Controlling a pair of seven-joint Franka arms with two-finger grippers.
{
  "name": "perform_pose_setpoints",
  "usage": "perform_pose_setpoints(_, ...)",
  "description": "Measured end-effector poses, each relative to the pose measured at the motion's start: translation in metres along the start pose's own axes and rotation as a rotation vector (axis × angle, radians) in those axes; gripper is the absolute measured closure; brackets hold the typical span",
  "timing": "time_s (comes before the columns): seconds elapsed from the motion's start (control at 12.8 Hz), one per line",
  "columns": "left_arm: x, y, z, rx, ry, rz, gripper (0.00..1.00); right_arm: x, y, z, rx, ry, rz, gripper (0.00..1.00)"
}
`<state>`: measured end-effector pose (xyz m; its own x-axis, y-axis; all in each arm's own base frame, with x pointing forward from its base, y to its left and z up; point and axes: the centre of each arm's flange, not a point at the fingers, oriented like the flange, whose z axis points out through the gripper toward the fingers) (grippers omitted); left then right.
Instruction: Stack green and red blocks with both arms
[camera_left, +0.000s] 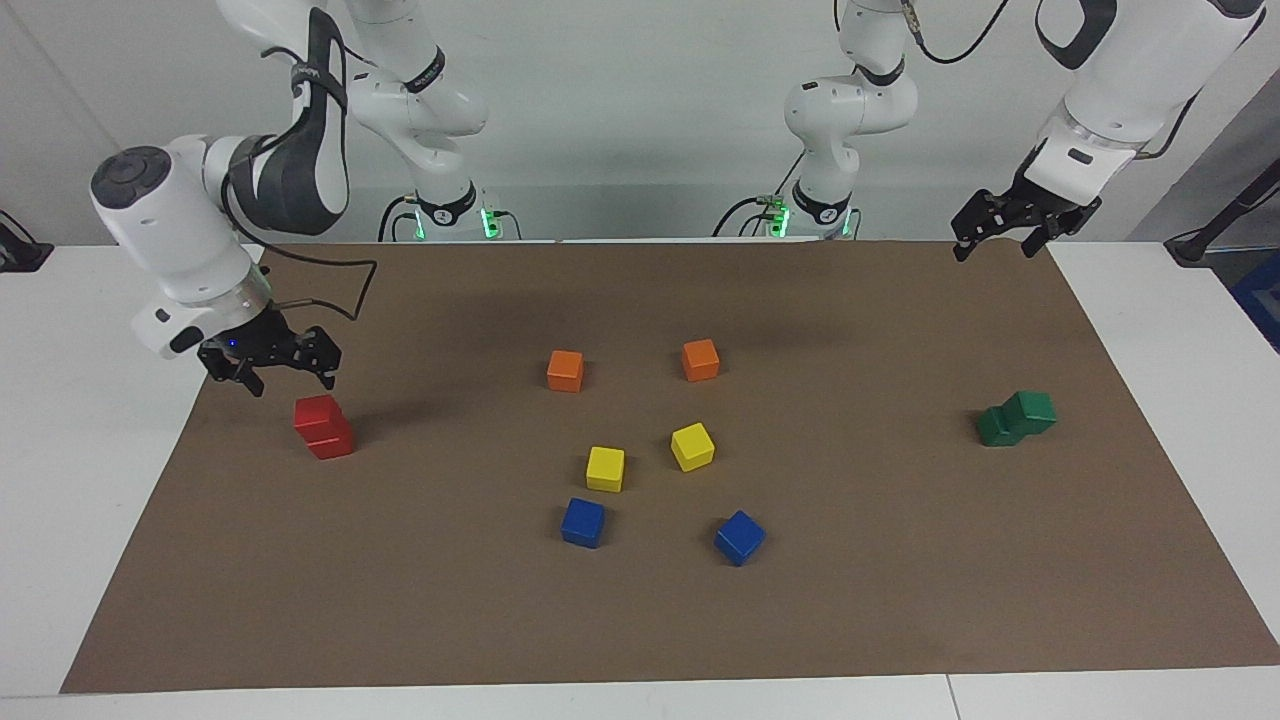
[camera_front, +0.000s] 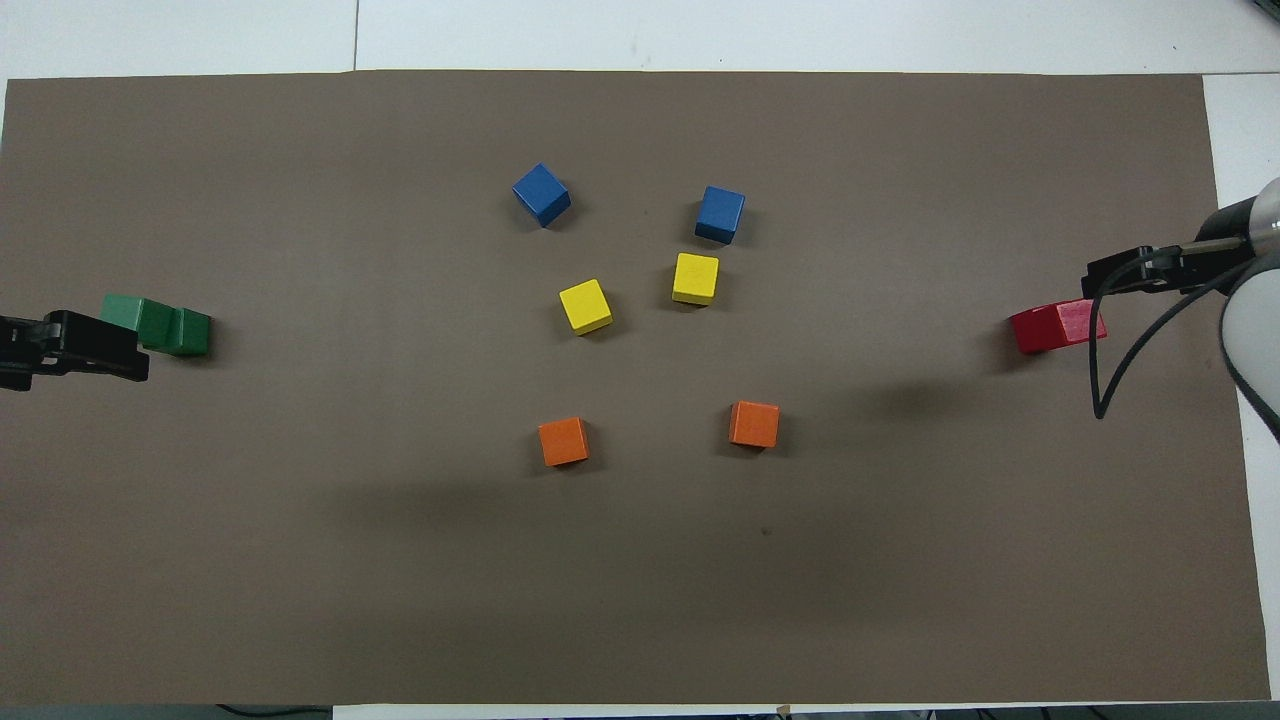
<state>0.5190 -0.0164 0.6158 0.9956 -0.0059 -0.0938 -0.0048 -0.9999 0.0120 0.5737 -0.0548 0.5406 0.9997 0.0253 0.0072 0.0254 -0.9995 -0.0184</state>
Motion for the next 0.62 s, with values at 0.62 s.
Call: perform_pose_setpoints(0.62, -0.006, 0.0, 0.008, 0.002, 0.023, -0.001, 0.0, -0.03, -0.012, -0.054, 0.001, -0.012, -0.009, 0.0)
